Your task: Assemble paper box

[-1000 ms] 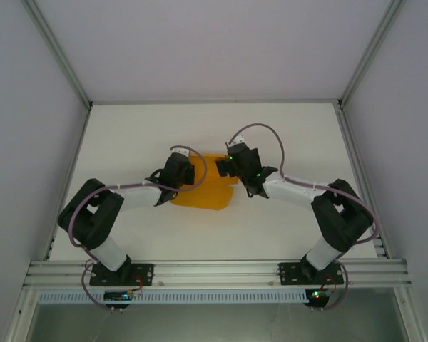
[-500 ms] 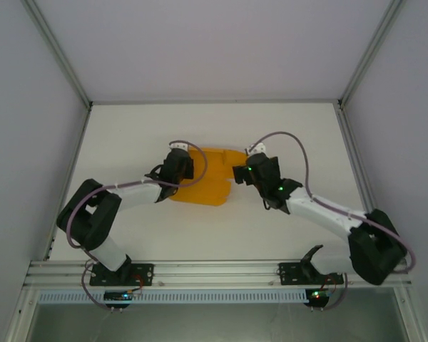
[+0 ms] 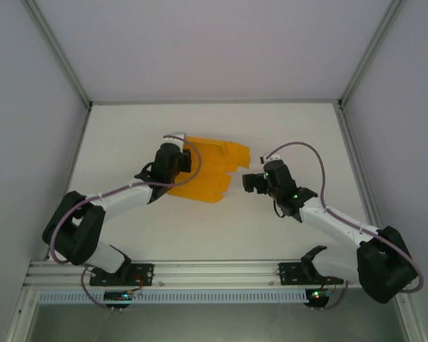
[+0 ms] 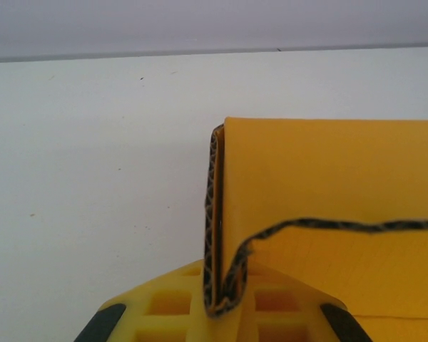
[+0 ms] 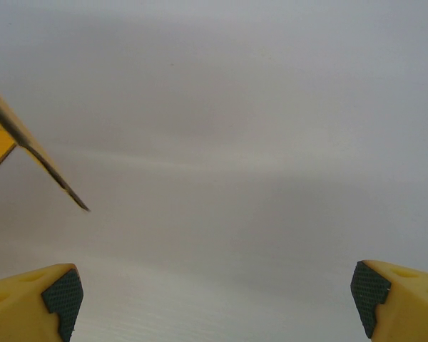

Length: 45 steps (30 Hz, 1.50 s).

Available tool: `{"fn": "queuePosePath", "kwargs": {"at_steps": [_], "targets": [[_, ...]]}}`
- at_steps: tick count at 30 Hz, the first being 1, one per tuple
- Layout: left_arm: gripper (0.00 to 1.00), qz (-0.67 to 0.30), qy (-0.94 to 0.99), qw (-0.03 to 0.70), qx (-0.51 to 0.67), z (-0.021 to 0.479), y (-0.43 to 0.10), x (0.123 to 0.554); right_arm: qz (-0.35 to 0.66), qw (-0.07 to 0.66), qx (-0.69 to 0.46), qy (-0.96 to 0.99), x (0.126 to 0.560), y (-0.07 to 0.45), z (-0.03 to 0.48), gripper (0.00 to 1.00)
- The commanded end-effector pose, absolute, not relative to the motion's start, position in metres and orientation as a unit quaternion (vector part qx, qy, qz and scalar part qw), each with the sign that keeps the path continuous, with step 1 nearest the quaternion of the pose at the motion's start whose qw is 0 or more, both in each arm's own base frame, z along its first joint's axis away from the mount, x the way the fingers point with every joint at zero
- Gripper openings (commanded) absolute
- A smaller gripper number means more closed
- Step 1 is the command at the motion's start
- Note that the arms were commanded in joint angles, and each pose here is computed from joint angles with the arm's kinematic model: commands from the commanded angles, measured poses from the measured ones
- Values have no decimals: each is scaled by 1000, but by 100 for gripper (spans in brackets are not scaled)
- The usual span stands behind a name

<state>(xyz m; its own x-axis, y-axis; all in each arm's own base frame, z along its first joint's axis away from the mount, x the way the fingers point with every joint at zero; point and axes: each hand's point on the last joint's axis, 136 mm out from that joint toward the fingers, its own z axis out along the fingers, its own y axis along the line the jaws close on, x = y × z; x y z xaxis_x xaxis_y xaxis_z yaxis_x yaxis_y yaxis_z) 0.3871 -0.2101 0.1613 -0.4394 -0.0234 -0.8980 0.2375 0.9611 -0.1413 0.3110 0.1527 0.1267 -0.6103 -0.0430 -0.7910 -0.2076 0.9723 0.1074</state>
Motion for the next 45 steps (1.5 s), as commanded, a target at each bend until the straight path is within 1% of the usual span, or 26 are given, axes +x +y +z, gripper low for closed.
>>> {"fn": "queuePosePath", "kwargs": {"at_steps": [1,7,13,23,26,31,38,45], "targets": [[0,-144,832,530,77,169,-216,383,128,454,-68,879,323,167,143,99],[0,-154,830,527,95,167,-223,378,135,449,-73,880,330,176,141,99],[0,-163,828,525,107,165,-229,375,142,465,-82,870,343,185,149,99],[0,-185,831,514,103,164,-239,371,155,481,-112,856,359,218,154,99],[0,-192,832,509,111,162,-245,368,127,496,-114,851,365,228,154,99],[0,-185,839,501,106,157,-245,368,61,529,-91,841,373,228,159,99],[0,-171,842,504,91,153,-238,369,44,517,-103,849,363,223,155,99],[0,-159,846,504,75,149,-230,371,75,469,-160,865,320,211,157,99]]}}
